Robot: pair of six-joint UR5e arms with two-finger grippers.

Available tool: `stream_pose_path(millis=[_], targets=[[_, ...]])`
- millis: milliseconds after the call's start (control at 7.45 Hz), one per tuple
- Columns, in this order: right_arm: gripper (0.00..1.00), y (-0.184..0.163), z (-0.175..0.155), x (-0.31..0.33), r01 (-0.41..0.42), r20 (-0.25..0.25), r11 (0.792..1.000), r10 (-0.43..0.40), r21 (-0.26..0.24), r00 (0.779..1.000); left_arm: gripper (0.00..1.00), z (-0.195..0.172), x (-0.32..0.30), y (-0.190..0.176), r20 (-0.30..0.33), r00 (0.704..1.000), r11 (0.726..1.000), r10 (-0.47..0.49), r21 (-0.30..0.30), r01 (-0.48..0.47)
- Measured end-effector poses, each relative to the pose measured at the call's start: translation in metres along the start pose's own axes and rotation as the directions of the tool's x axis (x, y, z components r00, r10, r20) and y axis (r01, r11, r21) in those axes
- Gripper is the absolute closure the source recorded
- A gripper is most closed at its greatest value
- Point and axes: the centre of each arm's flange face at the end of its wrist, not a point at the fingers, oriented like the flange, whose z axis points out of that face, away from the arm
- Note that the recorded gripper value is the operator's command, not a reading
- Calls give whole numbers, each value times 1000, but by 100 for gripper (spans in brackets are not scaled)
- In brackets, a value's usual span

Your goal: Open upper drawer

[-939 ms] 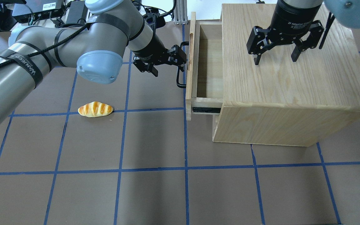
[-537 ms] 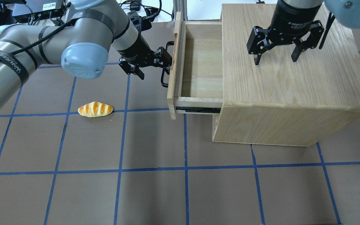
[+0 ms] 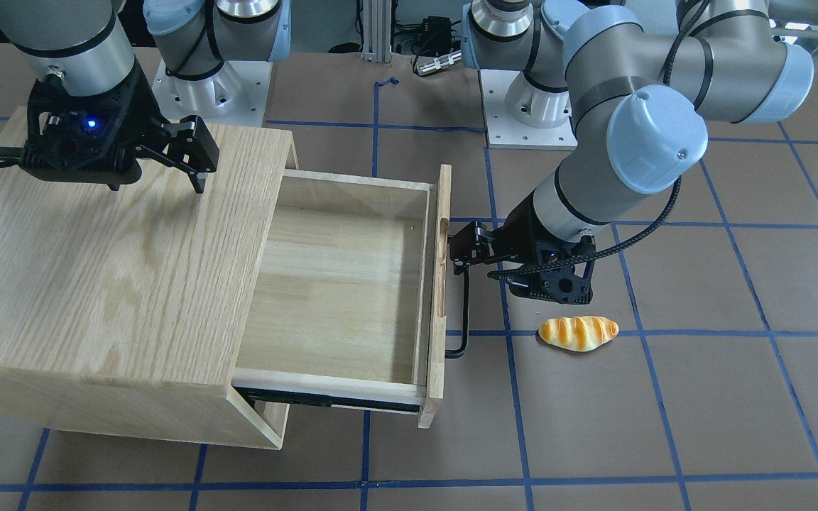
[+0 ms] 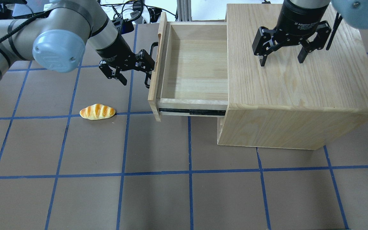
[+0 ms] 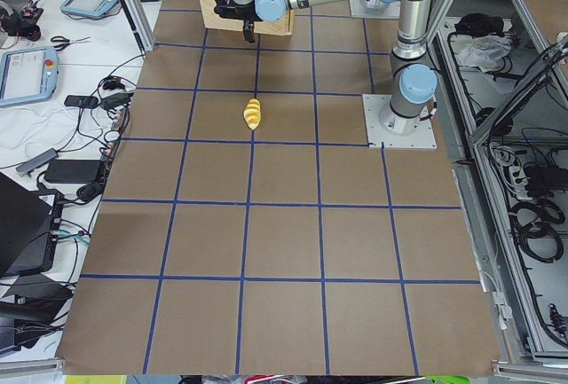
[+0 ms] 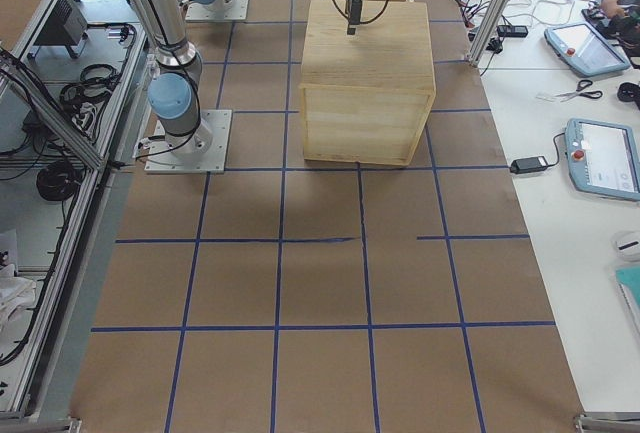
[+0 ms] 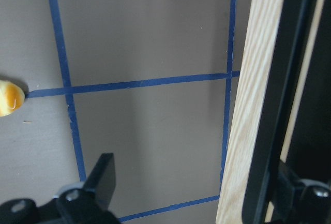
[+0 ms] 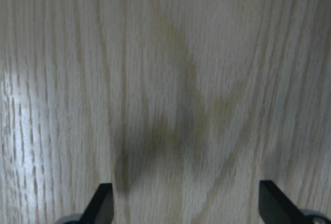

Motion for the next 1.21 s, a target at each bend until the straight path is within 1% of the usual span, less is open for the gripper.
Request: stream_pose_path(millis=[402,805,939,1073,1207], targets=[[0,0,0,0,0,0,1000,0,0,1000,0,-7,-4,1,-3,1000,1000,-9,3,9],[0,0,0,0,1,0,1000,-1,1,1000,0,-35,1,20,2,1000,1000,-11,10,11],[0,0,0,0,1,0,1000,-1,1,1000,0,-49,-3,28,27,1000,1000,-15,10,15],[0,0,0,0,1,0,1000,-1,1,1000,0,-68,-13,36,68,998,1000,-14,7,13],[0,0,0,0,1,0,1000,-1,1,1000,0,-93,-25,46,124,992,1000,0,7,-1]])
